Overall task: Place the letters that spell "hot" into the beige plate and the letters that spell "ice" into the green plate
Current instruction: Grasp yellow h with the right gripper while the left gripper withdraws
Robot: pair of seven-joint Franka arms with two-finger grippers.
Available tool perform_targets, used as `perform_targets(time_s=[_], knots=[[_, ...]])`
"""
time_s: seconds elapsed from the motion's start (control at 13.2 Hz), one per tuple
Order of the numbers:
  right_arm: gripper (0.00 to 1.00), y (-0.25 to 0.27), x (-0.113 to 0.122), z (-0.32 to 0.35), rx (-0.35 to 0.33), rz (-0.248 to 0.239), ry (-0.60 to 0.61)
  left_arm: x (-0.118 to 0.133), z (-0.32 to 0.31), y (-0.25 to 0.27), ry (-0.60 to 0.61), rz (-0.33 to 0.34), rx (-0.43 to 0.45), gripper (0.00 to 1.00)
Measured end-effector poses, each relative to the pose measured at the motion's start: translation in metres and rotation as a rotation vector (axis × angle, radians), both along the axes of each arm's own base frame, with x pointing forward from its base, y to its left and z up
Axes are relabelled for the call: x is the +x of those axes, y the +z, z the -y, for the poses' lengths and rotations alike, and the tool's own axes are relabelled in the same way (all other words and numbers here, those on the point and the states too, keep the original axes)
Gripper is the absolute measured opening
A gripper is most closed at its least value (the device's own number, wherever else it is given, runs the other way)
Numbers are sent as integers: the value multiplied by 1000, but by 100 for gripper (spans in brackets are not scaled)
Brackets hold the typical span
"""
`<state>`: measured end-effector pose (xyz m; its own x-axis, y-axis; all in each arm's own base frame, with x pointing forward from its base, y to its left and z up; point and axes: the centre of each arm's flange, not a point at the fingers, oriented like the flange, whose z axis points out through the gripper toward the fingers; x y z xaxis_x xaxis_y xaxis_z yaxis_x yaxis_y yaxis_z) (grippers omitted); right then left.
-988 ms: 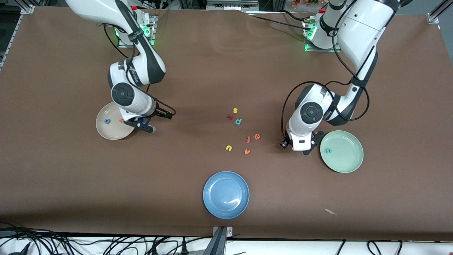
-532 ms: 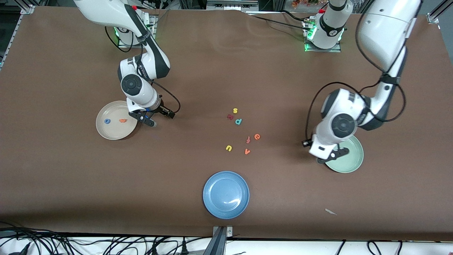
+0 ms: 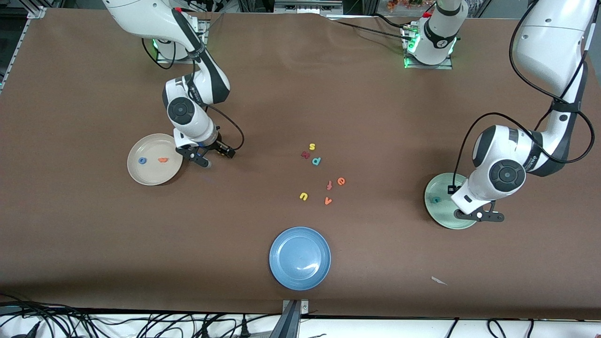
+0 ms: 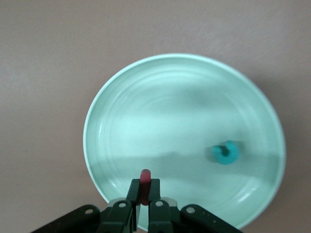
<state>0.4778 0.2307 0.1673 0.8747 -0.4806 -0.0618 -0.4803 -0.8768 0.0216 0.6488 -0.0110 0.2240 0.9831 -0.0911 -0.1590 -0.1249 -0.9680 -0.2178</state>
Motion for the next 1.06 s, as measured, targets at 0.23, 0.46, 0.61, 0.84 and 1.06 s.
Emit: perform_targets(time_s=[0.23, 0.46, 0.61, 0.84, 1.06], knots=[[59, 2, 1, -1, 3, 7, -1, -1, 9, -14, -18, -13, -11, 38], [33, 3, 1, -1, 3, 7, 0, 2, 38, -5, -43, 8, -27, 69], [33, 3, 1, -1, 3, 7, 0, 0, 74, -2, -23, 28, -33, 91], [33, 8, 5, -4, -1, -10, 2, -17, 155, -2, 75, 43, -70, 100], [33, 62, 40, 1, -38, -123, 28, -38, 218, -1, 133, -4, -169, 100]])
